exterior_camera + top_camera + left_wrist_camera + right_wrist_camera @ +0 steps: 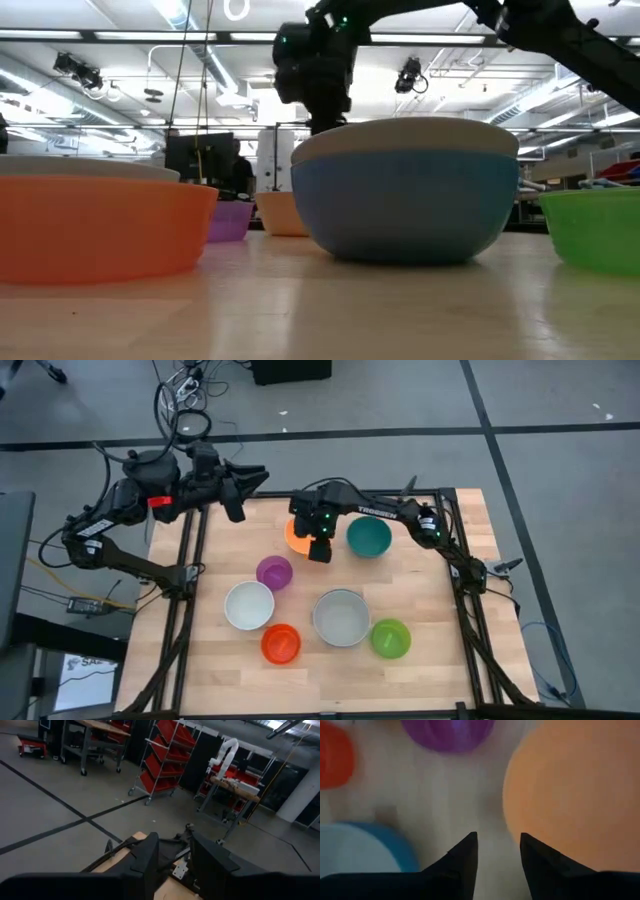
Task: Nest bowls inside each other
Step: Stack the light orange bowl on top of the gray bowl
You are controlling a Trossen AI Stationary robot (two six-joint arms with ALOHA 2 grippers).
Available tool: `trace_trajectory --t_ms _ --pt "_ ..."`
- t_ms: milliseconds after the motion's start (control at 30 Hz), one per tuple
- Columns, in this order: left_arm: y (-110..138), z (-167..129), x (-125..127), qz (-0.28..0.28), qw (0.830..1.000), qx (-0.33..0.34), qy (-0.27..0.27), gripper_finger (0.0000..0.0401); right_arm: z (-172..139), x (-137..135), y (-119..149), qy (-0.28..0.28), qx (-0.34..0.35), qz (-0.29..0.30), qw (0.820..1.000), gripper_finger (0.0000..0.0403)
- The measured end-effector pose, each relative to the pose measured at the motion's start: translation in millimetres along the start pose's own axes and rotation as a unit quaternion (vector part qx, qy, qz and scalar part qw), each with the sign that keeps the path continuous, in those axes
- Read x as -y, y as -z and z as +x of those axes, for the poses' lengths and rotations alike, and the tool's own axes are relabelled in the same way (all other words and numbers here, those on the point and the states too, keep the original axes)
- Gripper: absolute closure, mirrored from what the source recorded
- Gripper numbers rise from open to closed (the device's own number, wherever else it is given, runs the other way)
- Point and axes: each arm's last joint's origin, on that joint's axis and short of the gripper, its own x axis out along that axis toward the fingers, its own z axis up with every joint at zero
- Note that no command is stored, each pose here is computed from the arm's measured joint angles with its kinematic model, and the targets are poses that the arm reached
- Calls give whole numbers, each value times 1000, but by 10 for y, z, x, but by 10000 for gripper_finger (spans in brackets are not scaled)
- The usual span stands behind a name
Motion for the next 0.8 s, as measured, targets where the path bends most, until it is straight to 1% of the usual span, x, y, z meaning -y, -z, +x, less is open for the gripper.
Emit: trace_trajectory --t_ms 133,267,500,800 --pt "15 4 -5 1 1000 -6 -3 279 4 -69 -101 37 41 -33 998 245" --pt "16 3 -6 -7 1000 -6 -5 279 57 -91 -160 46 69 -50 995 227" --pt "18 4 -7 -19 1000 -7 -5 279 256 -59 -100 49 40 -75 995 220" --pt "19 4 -8 -19 1000 -7 -5 279 432 -36 -38 46 20 -79 996 221"
